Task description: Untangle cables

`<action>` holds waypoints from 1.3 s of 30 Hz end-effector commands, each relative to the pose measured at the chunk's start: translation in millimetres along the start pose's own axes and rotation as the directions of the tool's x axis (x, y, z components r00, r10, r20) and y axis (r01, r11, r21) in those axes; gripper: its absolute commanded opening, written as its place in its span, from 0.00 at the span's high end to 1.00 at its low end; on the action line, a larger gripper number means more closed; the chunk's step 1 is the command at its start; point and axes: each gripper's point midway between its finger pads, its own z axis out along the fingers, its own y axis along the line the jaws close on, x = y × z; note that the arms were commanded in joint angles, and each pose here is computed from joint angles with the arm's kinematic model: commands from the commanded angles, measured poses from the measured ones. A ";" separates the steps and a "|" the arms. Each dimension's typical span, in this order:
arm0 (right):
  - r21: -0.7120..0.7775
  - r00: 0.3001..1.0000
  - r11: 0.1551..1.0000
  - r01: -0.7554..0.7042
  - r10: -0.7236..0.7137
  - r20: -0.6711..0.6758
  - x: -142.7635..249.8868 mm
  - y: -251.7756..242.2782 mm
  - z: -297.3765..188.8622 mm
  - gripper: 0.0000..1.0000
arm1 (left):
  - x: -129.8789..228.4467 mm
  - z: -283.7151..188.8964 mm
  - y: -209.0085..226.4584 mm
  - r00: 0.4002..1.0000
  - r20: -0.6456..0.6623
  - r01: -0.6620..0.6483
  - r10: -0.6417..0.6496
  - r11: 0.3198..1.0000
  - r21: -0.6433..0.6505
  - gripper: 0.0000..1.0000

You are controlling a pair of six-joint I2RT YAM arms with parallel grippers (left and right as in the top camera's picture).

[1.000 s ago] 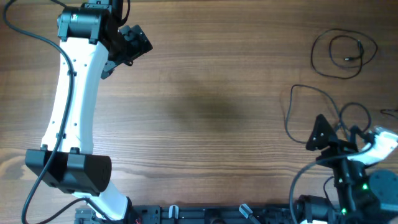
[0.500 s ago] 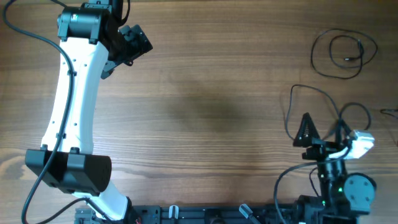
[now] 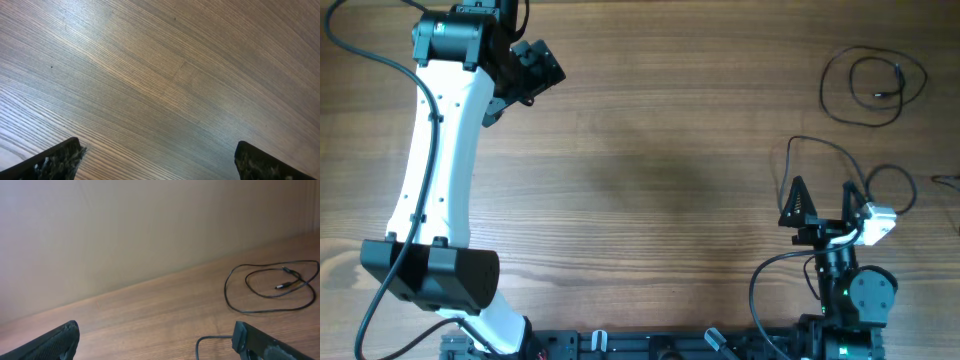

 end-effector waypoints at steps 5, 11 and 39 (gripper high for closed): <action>0.026 0.997 0.997 0.075 -0.075 -0.022 12.0 -7.2 0.3 0.00 | -1.1 -6.1 0.8 1.000 0.018 0.008 -0.008 1.000 0.002 0.00; 0.018 0.976 0.976 0.216 -0.216 -0.028 12.9 -6.1 0.3 0.00 | -1.1 -6.1 0.8 1.000 0.018 0.008 -0.008 1.000 0.002 0.00; -0.021 0.966 0.967 0.256 -0.256 -0.032 16.1 3.2 0.6 0.00 | -1.1 -6.1 0.8 1.000 0.018 0.008 -0.008 1.000 0.002 0.00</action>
